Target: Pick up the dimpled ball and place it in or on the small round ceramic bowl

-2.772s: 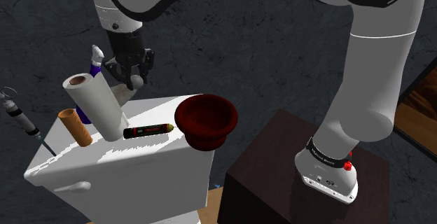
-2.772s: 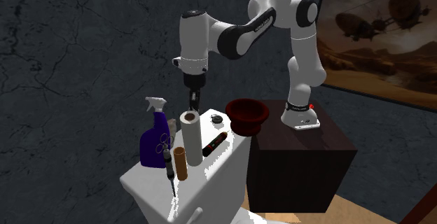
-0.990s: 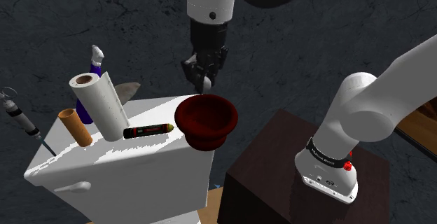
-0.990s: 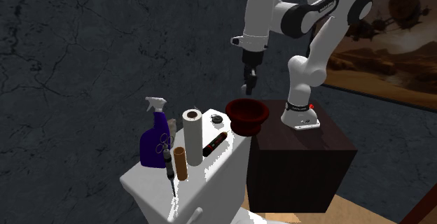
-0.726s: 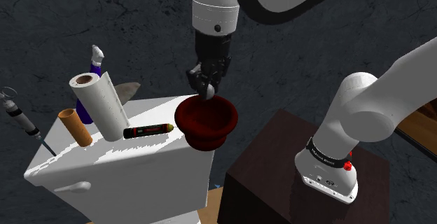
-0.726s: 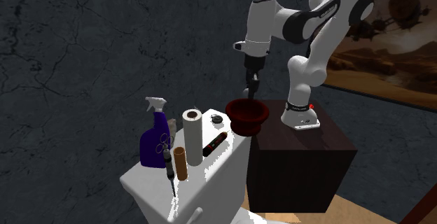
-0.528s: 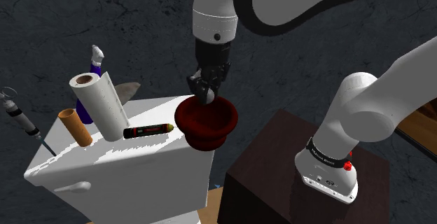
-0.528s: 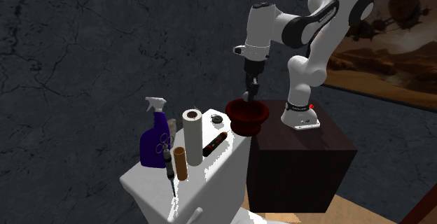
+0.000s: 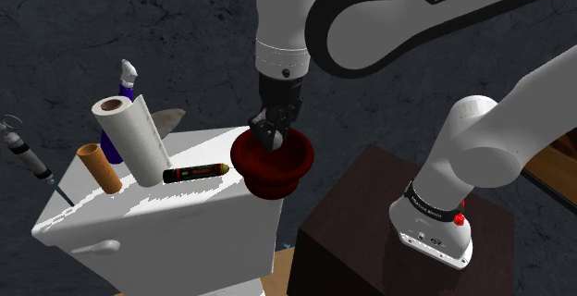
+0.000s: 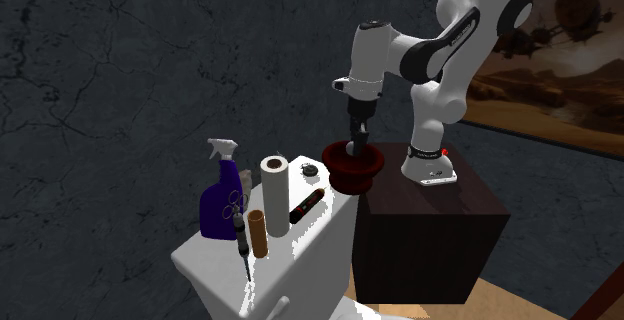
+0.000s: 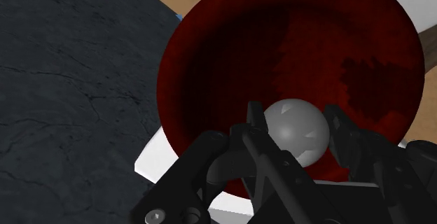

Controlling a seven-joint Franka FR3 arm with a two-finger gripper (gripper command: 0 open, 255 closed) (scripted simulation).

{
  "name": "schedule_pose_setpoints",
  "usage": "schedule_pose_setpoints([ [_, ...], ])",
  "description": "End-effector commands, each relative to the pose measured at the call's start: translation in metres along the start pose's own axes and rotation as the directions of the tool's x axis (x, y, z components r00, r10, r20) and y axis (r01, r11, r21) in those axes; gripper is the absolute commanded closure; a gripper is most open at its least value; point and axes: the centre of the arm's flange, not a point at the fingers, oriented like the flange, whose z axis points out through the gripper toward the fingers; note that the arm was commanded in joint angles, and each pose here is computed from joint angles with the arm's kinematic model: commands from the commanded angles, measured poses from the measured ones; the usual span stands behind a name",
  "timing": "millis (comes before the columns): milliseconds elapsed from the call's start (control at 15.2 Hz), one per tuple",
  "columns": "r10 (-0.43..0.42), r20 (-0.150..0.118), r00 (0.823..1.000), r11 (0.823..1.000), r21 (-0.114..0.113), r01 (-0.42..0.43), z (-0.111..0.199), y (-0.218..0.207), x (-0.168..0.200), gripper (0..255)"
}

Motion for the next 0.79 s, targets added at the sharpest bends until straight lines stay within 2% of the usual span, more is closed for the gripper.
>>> schedule_pose_setpoints([
  [0, 0.000, 0.000, 1.000, 1.000, 0.000, 0.000, 0.0016, -0.0001, 0.0002, 255],
  [330, 0.000, 0.000, 1.000, 1.000, 0.000, 0.000, 0.0016, -0.0001, 0.0002, 255],
  [396, 0.000, 0.000, 1.000, 1.000, 0.000, 0.000, 0.0016, -0.0001, 0.0002, 0],
  [726, 0.000, 0.000, 1.000, 1.000, 0.000, 0.000, 0.0016, -0.0001, 0.0002, 0],
])
